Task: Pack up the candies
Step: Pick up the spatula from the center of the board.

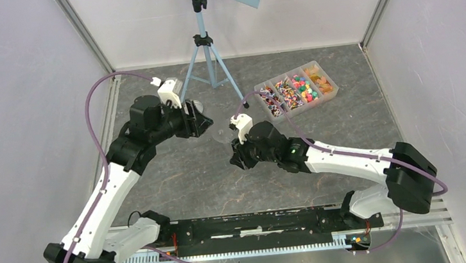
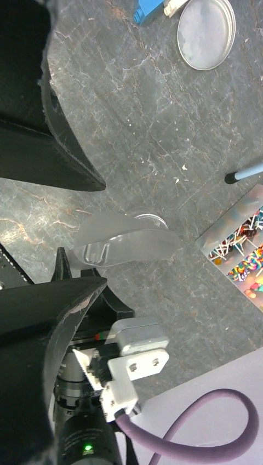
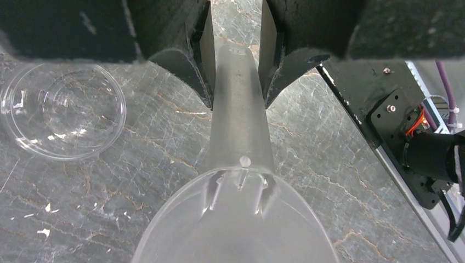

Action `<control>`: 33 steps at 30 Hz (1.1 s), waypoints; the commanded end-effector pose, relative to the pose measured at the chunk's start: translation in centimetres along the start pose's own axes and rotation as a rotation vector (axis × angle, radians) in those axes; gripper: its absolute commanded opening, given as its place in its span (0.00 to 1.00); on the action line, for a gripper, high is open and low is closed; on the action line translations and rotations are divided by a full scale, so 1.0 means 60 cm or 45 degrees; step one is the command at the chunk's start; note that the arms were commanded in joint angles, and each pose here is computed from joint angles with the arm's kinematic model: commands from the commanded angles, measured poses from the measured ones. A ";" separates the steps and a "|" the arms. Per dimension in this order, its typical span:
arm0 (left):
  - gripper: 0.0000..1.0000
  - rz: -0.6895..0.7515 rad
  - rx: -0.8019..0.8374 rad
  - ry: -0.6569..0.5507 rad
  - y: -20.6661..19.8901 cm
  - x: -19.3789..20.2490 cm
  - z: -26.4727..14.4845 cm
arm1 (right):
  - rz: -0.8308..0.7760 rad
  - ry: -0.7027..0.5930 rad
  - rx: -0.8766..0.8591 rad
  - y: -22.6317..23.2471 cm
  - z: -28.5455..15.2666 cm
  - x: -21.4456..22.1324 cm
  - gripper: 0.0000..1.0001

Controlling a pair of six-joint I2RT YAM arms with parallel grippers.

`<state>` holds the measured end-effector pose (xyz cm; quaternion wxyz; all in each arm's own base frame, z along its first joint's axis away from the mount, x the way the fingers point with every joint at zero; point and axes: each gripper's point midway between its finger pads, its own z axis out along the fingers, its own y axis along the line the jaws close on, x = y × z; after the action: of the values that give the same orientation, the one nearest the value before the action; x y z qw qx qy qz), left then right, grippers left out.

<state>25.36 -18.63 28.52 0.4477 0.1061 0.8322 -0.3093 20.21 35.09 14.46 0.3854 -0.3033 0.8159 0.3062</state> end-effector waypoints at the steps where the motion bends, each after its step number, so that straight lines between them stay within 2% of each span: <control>1: 0.64 0.009 -0.022 -0.065 0.009 -0.024 0.027 | 0.006 -0.032 0.010 0.006 0.005 -0.030 0.03; 5: 0.60 -0.009 -0.070 -0.038 0.026 -0.015 0.047 | -0.010 -0.004 0.019 0.003 0.012 -0.024 0.04; 13: 0.40 -0.076 -0.178 0.088 0.059 0.024 0.071 | -0.074 -0.027 0.011 0.003 0.010 -0.031 0.04; 18: 0.22 -0.189 -0.238 0.157 0.069 0.043 0.077 | -0.212 -0.084 0.003 -0.004 -0.002 -0.037 0.08; 22: 0.03 -0.317 -0.257 0.186 0.070 0.060 0.079 | -0.292 -0.094 0.047 -0.018 -0.011 -0.038 0.12; 24: 0.02 -0.383 -0.263 0.187 0.075 0.066 0.077 | -0.333 -0.130 0.020 -0.013 -0.016 -0.046 0.21; 28: 0.02 -0.540 -0.233 0.198 0.084 0.067 0.067 | -0.441 -0.260 -0.018 -0.004 -0.040 -0.072 0.49; 31: 0.02 -0.674 -0.185 0.188 0.090 0.060 0.054 | -0.563 -0.429 -0.062 0.006 -0.070 -0.094 0.65; 33: 0.02 -0.720 -0.168 0.184 0.090 0.058 0.047 | -0.643 -0.557 -0.124 0.022 -0.094 -0.106 0.79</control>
<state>28.70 -16.03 20.22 0.3111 -0.0984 0.8983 -0.2941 20.67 32.94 16.94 0.4903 -0.4139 0.7203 0.2636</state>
